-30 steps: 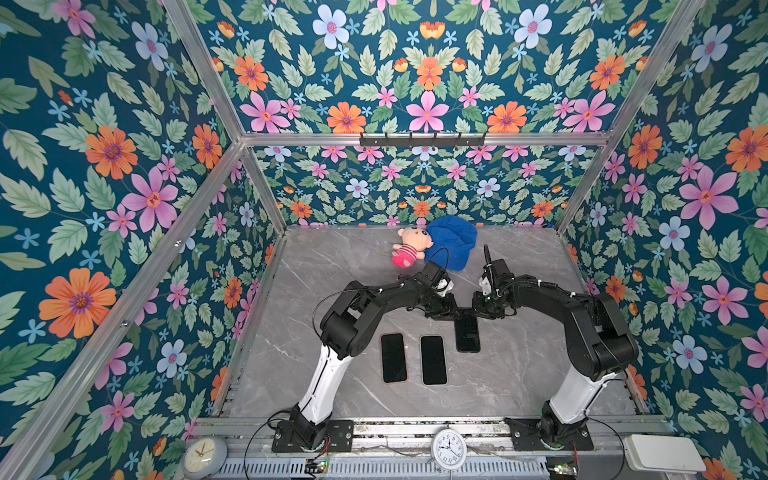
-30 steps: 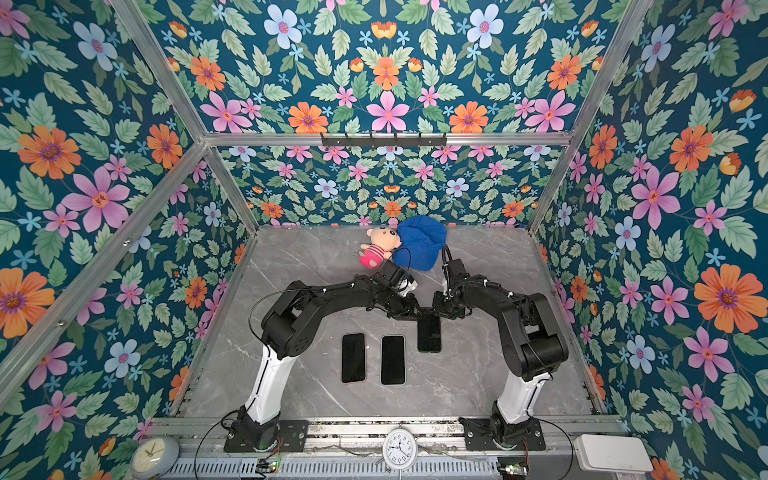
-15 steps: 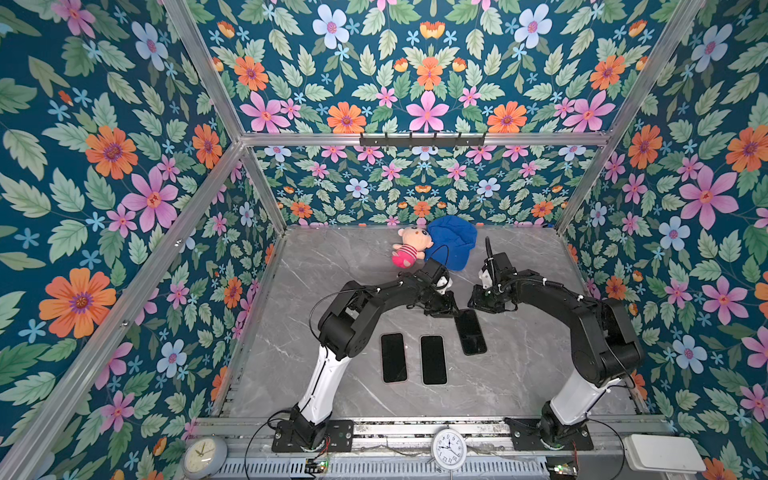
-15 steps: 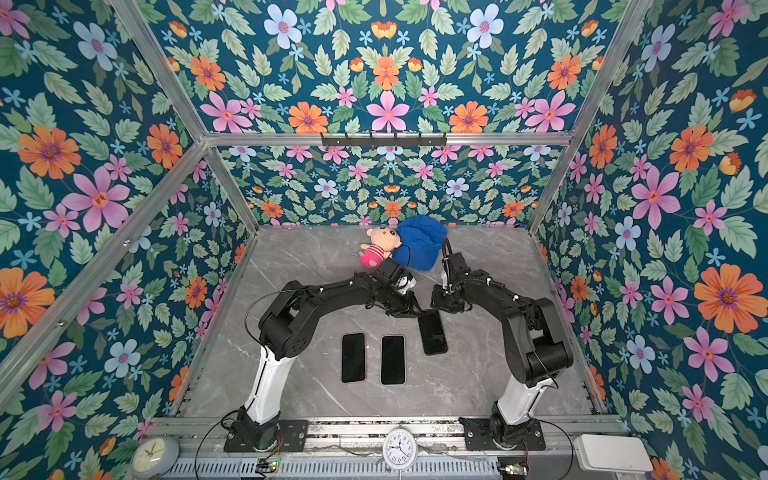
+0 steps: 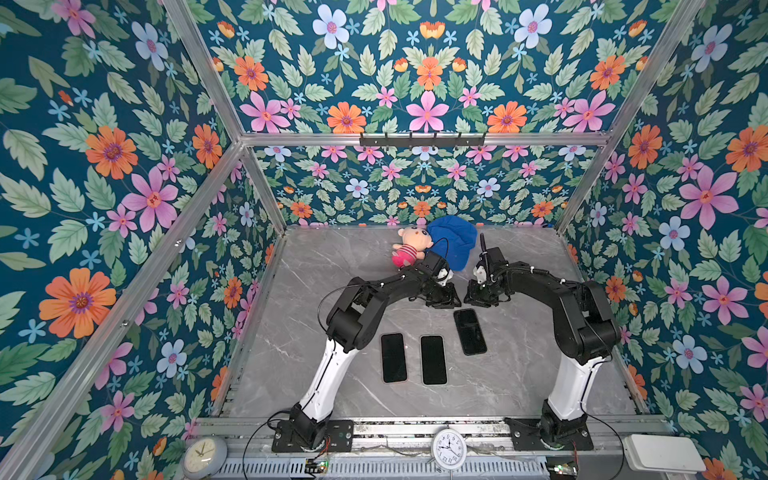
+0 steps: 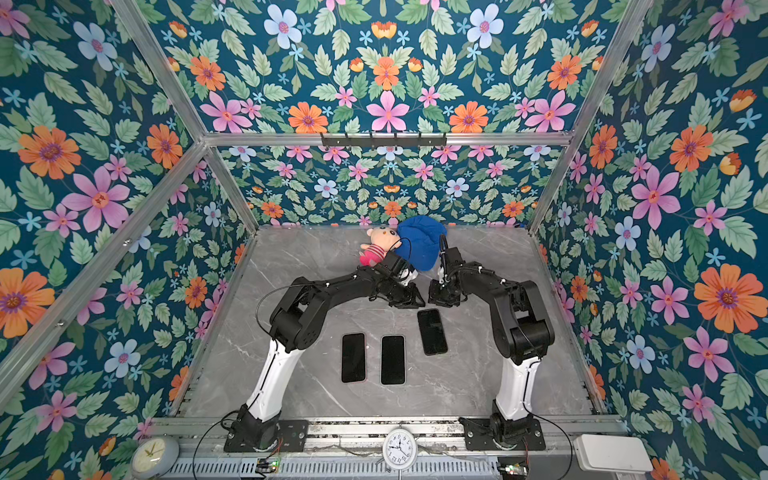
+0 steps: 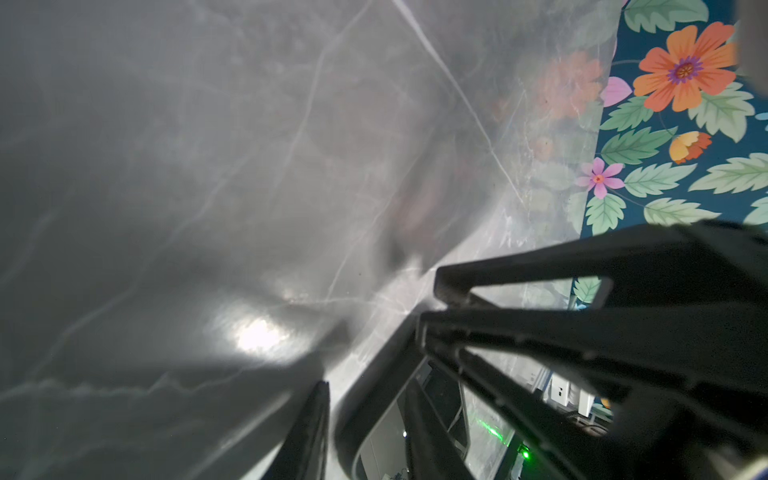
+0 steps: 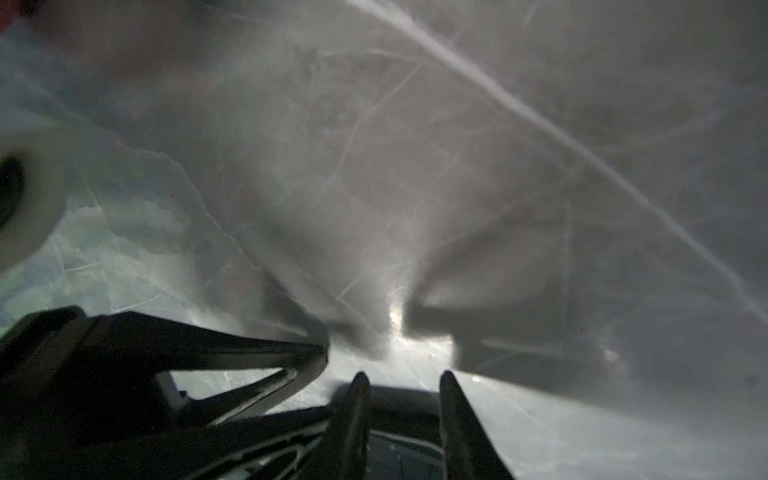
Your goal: Put the phone into the phone case
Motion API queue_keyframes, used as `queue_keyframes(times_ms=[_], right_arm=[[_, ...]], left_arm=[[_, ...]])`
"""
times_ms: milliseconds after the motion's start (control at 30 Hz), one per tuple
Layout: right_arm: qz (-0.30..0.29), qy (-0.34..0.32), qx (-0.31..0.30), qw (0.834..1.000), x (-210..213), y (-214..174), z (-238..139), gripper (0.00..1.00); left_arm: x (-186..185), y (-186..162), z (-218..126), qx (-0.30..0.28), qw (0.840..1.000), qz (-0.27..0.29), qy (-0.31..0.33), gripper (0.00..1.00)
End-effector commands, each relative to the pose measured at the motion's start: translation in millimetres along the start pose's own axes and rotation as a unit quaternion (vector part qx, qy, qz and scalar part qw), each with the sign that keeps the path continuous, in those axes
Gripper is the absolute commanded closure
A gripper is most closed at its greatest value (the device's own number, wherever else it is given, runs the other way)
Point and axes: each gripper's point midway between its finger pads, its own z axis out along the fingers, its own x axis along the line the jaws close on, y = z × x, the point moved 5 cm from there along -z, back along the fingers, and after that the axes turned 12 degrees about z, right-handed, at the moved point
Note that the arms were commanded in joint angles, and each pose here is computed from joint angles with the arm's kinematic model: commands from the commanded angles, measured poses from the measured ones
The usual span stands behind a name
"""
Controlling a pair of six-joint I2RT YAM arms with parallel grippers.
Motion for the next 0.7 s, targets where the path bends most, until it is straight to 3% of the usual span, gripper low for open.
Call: queue_keyframes(times_ms=[0, 667], right_arm=[[0.002, -0.001, 0.019, 1.0, -5, -10, 0, 0.74], [0.028, -0.018, 0.033, 0.999, -38, -59, -12, 0.79]], left_arm=[[-5, -4, 3, 0.005, 1.0, 0.01, -0.012, 0.67], [-30, -42, 21, 0.031, 0.999, 0.018, -0.034, 0.69]])
